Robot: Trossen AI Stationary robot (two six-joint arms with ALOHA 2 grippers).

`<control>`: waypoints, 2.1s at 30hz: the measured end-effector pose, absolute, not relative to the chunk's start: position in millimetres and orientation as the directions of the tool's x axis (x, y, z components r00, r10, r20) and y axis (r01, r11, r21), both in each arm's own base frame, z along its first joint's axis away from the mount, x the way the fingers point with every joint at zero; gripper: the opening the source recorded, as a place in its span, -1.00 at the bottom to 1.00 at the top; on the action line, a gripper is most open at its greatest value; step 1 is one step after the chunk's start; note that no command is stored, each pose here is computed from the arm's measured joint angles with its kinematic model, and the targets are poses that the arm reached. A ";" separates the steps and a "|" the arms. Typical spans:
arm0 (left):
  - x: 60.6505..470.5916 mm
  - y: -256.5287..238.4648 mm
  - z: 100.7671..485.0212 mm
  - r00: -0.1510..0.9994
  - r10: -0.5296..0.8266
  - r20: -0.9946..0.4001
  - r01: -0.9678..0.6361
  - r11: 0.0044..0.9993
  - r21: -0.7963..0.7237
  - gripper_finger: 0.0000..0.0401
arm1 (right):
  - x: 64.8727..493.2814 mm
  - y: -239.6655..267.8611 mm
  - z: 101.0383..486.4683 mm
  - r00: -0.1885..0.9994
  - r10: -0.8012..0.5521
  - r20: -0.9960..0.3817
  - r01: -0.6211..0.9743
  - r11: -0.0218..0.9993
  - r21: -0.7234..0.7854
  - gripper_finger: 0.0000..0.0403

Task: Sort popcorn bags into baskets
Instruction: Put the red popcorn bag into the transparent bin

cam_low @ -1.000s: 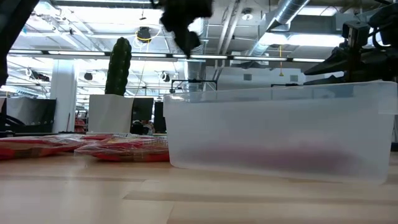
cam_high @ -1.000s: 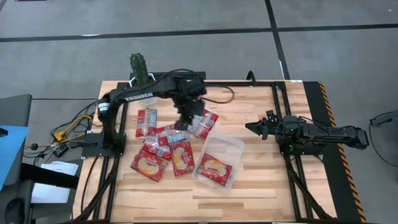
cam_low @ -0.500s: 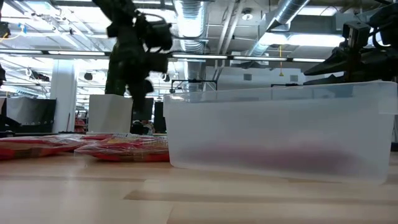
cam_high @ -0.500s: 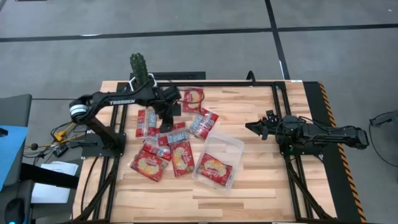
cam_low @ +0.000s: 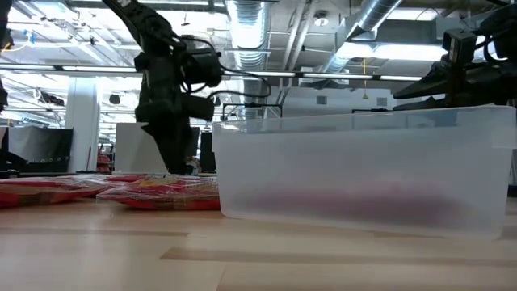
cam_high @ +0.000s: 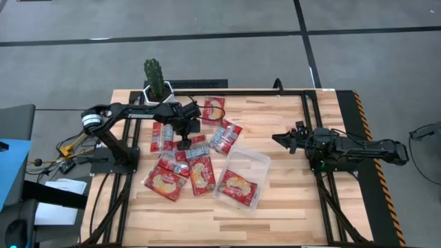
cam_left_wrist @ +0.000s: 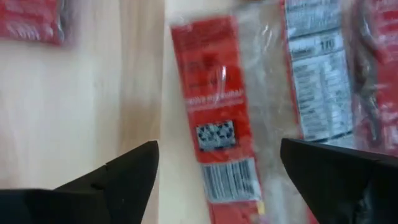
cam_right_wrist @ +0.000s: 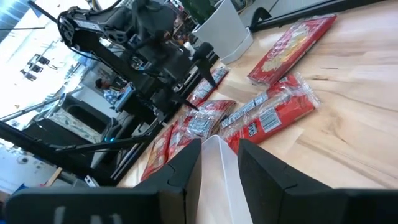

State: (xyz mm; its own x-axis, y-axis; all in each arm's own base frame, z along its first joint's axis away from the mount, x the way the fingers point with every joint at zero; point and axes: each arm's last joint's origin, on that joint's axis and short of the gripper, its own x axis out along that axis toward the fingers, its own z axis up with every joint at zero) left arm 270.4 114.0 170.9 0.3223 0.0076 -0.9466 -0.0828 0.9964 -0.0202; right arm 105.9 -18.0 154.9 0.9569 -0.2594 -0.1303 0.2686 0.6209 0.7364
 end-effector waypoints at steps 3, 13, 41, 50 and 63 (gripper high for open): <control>273.6 112.8 161.0 0.296 -0.017 -0.955 -0.078 0.996 -0.042 0.60 | 105.9 -18.1 154.8 0.957 -0.260 -0.131 0.269 0.621 0.736 -0.36; 280.2 108.3 129.6 0.173 -0.075 -0.982 -0.113 0.989 -0.095 0.03 | 105.9 -18.1 154.9 0.956 -0.261 -0.131 0.270 0.620 0.737 -0.38; 315.8 108.9 224.5 0.226 -0.109 -0.968 -0.053 0.991 -0.124 -0.99 | 105.8 -18.2 154.9 0.956 -0.262 -0.131 0.270 0.619 0.737 -0.40; 346.5 101.6 299.6 0.455 -0.013 -0.891 0.059 0.998 0.016 -1.00 | 104.4 -24.8 155.8 0.927 -0.356 -0.120 0.324 0.596 0.735 -0.41; 378.6 54.8 348.3 0.710 0.011 -0.704 0.266 0.922 0.282 -1.00 | 95.7 -47.2 178.4 0.809 -0.588 -0.014 0.428 0.573 0.699 -0.41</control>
State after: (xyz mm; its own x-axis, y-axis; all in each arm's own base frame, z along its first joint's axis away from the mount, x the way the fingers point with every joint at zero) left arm 378.6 54.8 348.3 0.7098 0.0112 -0.7043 0.2657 0.9218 0.2823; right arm 95.7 -47.2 178.4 0.8088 -0.5879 -0.0136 0.4283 0.5731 0.6987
